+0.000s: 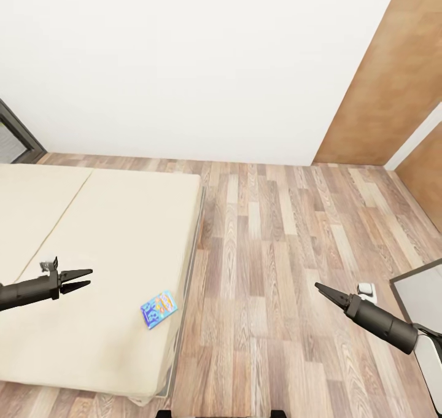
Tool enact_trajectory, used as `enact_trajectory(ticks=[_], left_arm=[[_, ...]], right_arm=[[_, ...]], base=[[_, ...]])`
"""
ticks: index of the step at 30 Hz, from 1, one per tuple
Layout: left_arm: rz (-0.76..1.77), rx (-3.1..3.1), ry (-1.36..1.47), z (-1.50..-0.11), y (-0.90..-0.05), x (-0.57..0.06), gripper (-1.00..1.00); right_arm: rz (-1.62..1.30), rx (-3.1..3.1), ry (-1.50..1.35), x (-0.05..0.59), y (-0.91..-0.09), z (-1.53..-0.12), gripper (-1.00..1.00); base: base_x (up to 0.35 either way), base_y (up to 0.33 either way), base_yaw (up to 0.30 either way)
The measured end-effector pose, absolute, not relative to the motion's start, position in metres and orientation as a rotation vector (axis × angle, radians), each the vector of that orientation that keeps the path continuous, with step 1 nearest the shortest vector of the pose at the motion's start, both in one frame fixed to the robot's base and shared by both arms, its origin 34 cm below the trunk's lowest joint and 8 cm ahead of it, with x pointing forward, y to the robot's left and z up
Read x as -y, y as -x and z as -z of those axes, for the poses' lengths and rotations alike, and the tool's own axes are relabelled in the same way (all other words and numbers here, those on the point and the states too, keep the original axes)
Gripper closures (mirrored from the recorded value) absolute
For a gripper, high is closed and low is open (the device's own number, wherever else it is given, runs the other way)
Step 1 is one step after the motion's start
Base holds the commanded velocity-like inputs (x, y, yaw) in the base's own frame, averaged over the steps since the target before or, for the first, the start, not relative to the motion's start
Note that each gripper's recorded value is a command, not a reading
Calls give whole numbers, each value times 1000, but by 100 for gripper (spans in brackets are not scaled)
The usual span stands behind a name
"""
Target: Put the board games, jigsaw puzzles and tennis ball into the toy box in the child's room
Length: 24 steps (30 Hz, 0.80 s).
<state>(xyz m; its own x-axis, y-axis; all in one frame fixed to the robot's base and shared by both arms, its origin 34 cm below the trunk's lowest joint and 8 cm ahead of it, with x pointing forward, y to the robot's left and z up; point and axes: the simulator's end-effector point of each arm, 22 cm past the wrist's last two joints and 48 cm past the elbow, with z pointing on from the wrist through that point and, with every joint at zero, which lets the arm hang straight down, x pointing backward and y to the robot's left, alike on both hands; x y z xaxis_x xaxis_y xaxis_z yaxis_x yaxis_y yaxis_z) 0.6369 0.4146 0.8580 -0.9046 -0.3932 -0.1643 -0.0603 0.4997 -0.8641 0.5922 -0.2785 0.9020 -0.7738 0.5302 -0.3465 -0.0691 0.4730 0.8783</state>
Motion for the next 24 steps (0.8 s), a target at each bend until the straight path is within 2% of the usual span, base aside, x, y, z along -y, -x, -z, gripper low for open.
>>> enact_trajectory(ticks=[24], left_arm=[[1364, -2375, 348, -879, -642, -414, -100]], right_arm=[[-1302, -2095, -352, 278, -596, -921, -100]], base=[[0, 0, 0]])
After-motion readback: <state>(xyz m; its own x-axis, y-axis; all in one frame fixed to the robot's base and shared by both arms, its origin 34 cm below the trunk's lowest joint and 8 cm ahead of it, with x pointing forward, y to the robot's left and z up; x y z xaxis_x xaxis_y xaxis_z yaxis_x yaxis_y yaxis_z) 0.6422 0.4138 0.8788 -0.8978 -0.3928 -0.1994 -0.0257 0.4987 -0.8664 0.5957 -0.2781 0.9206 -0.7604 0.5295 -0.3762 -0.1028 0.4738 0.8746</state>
